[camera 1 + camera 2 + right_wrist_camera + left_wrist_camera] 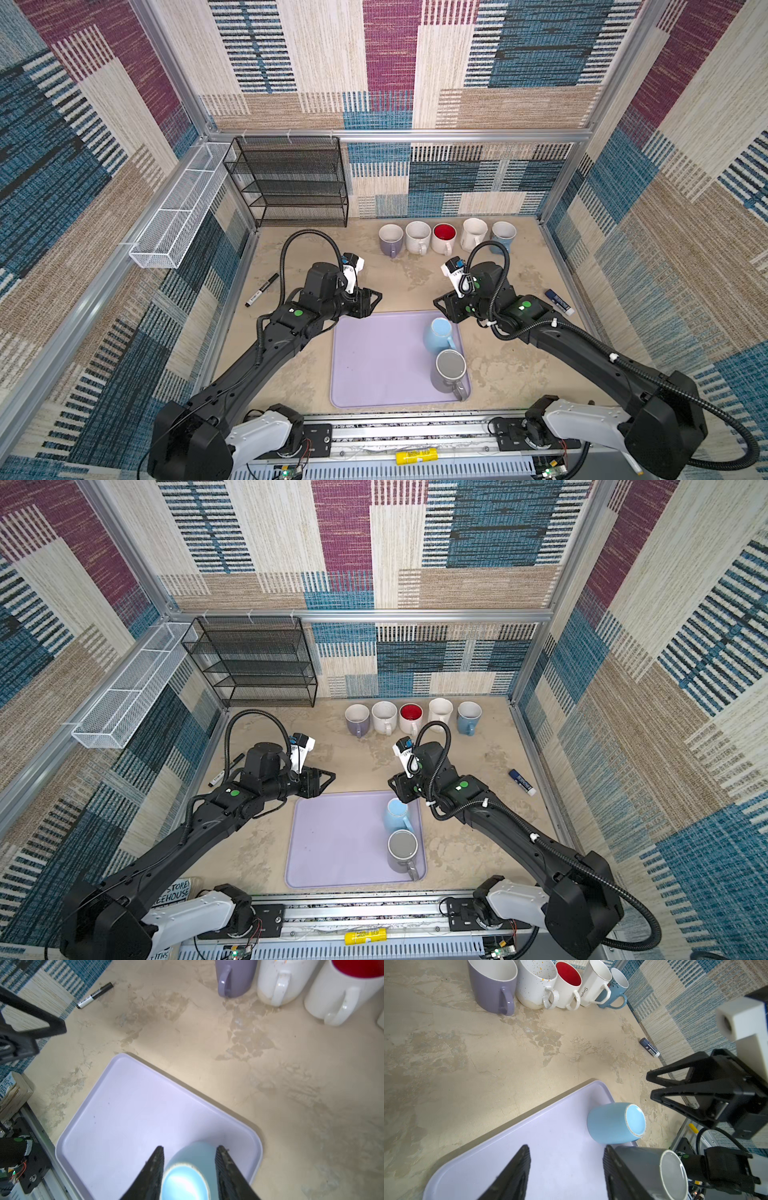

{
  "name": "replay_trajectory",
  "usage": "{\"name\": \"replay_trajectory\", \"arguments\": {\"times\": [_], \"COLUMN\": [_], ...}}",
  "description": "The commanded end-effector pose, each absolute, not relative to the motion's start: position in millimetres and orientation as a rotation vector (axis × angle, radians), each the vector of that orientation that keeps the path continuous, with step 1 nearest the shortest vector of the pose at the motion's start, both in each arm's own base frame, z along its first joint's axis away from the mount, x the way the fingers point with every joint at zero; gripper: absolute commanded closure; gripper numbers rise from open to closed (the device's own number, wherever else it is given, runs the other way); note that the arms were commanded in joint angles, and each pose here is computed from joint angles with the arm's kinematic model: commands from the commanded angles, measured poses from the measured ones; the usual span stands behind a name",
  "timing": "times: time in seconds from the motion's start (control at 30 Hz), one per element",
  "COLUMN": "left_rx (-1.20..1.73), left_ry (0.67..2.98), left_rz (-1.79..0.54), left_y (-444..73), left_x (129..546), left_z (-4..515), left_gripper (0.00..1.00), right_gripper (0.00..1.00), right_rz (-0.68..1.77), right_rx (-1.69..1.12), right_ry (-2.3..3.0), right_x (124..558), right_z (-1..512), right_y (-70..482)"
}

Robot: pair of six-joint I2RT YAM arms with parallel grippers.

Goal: Turn the mug right side up
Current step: 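Move the right gripper over the light blue mug on the tray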

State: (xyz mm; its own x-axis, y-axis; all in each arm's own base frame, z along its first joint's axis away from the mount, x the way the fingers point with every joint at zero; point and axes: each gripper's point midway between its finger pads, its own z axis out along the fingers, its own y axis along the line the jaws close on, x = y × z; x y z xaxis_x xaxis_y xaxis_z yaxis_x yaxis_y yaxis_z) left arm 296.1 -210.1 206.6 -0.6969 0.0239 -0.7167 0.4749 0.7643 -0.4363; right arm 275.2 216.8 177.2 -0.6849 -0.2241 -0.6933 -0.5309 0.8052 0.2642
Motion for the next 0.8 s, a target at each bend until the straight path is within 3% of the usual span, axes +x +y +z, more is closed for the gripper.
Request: {"name": "replay_trajectory", "arguments": {"times": [0.0, 0.77], "left_rx": [0.429, 0.491], "left_ry": [2.19, 2.194], "left_rz": [-0.81, -0.791], "left_y": [-216.9, -227.1], "left_x": [298.5, 299.9], "left_z": [214.5, 220.8], "left_gripper": [0.43, 0.43], "right_gripper": [0.56, 0.57], "right_rz": [0.618, 0.577], "right_rx": [-0.501, -0.47], "right_ry": [2.419, 2.704], "right_x": [256.8, 196.9], "right_z": [163.6, 118.7], "right_y": [208.1, 188.1]}}
